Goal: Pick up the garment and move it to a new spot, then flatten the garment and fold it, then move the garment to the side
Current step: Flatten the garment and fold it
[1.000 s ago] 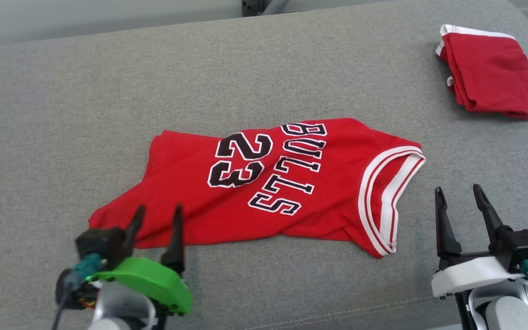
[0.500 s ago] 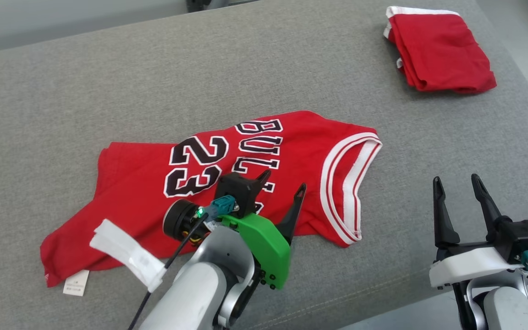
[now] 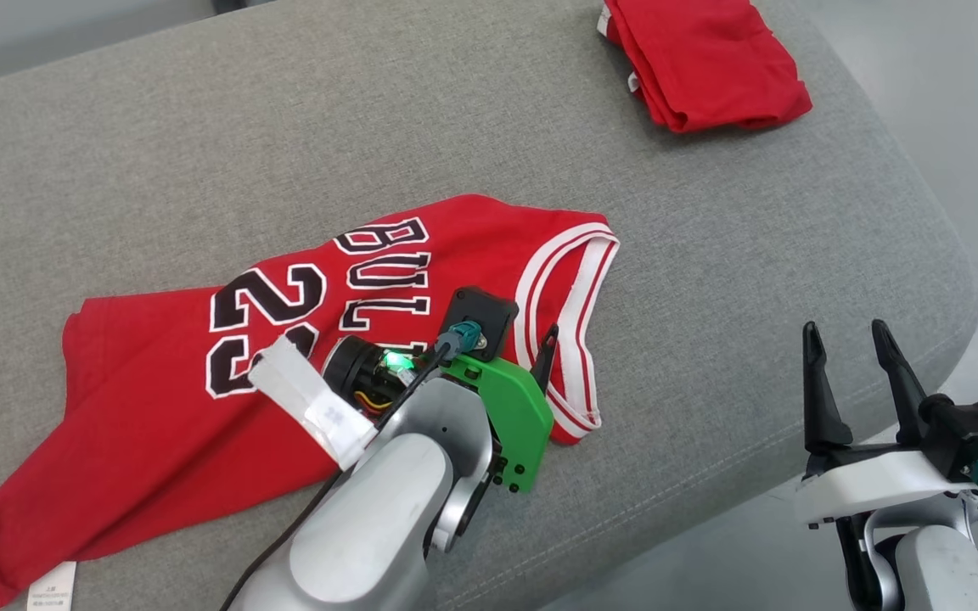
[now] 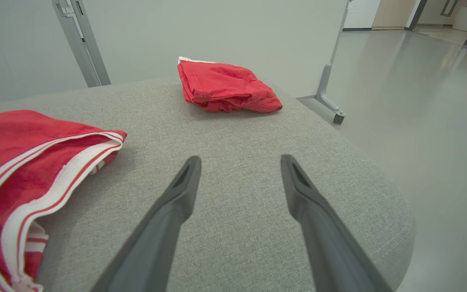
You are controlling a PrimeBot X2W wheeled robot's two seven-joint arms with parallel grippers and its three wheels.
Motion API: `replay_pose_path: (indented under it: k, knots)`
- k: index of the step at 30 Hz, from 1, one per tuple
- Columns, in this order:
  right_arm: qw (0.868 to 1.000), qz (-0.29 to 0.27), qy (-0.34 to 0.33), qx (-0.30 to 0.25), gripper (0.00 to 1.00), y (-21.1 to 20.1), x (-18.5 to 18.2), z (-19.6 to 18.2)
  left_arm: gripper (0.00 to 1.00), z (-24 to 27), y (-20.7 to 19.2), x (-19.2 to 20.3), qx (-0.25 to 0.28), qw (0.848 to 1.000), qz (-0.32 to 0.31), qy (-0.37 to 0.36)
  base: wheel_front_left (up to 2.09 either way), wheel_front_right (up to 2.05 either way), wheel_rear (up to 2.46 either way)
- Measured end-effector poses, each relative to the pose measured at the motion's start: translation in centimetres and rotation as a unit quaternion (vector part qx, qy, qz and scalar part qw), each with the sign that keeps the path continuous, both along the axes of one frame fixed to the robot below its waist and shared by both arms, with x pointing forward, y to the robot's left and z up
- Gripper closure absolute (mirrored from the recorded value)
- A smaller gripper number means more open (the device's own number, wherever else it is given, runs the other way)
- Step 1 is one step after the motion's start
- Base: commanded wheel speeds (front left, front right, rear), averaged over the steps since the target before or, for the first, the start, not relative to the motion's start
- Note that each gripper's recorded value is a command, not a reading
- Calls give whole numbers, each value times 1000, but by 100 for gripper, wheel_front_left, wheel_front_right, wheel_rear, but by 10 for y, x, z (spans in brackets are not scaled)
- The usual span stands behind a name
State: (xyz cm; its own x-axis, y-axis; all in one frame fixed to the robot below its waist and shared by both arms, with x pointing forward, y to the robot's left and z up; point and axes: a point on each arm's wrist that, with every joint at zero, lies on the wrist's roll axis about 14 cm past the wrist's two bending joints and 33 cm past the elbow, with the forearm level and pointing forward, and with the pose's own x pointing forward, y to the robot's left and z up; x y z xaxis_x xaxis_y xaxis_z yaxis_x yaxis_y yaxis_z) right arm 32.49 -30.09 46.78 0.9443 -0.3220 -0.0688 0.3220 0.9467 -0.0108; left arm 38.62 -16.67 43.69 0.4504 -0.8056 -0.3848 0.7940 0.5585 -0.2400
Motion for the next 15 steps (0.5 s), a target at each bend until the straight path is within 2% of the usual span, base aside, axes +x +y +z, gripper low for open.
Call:
replay_pose_path:
  k: [2, 3, 5, 6, 7, 8, 15]
  knots:
    - [1000, -7, 3, 2, 0, -4, -3, -2, 0, -7, -2, -1, 6, 1000, -3, 9, 0, 0, 0]
    - [1000, -9, 5, 1, 0, -4, -4, -3, 9, -9, -3, -1, 8, 1000, -4, 11, 0, 0, 0]
    - [1000, -10, 7, 2, 0, -5, -5, -3, 51, -12, -4, 1, 13, 1000, -5, 12, 0, 0, 0]
    - [1000, -10, 6, 2, 0, -5, -6, -3, 67, -13, -4, 2, 16, 1000, -3, 10, 0, 0, 0]
    - [1000, -11, 6, 3, 0, -5, -6, -3, 78, -15, -4, 4, 22, 1000, -2, 7, 0, 0, 0]
    - [1000, -11, 5, 4, 0, -5, -6, -3, 100, -17, -3, 6, 27, 1000, -2, 3, 0, 0, 0]
    - [1000, -15, 1, 6, 0, -7, -8, -1, 100, -35, 3, 5, 61, 998, -7, 3, 0, 0, 0]
